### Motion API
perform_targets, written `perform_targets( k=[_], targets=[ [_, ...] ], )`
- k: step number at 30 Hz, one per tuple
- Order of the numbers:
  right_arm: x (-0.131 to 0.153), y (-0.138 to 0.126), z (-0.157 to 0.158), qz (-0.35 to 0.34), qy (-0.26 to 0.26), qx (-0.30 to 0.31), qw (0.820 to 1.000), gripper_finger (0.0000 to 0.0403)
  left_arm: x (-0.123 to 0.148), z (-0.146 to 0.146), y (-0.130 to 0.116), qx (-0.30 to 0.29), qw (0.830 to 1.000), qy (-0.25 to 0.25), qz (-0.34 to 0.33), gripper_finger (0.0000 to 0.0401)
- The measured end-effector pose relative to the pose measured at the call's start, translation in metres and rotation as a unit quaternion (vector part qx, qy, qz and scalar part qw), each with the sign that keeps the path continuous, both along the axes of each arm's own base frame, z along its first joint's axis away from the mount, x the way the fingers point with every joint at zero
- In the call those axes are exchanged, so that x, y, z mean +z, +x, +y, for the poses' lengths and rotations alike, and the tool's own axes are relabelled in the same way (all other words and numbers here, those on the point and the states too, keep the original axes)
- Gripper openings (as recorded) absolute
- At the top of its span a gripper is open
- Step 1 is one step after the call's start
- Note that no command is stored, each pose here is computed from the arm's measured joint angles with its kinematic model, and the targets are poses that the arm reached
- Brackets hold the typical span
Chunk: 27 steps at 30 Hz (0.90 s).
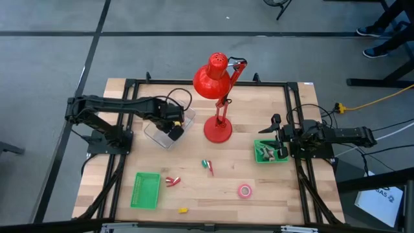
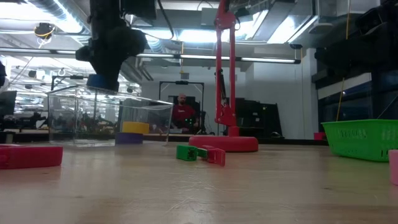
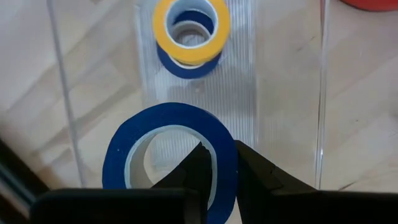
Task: Pick and place Stapler, Stapler remover, tape
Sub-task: Put the blue tape into the transparent bin
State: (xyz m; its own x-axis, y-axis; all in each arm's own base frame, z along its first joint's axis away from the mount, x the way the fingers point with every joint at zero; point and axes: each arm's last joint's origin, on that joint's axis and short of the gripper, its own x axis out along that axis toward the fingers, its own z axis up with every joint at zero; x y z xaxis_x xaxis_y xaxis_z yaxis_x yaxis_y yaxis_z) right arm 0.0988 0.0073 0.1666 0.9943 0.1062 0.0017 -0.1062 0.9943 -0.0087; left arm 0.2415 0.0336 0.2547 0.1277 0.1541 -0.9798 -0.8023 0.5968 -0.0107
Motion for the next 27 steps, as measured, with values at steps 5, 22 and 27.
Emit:
perform_targets(
  k=[5,22,27],
  targets=[
    [0.0,0.0,0.0,0.0,0.0,0.0,1.0,0.0199,-0.009,0.0,-0.003,-0.001,1.0,-0.003,0.012,0.0046],
    [0.0,0.0,0.0,0.0,0.0,0.0,1.0,0.0199,-0.048,-0.002,-0.01,-0.207,0.978,0.005,0.037,0.0049],
    [0.0,0.0,0.0,0.0,0.0,0.0,1.0,0.0199,-0.048,-0.002,-0.01,-0.322,0.945,0.026,0.052,0.0047]
  ],
)
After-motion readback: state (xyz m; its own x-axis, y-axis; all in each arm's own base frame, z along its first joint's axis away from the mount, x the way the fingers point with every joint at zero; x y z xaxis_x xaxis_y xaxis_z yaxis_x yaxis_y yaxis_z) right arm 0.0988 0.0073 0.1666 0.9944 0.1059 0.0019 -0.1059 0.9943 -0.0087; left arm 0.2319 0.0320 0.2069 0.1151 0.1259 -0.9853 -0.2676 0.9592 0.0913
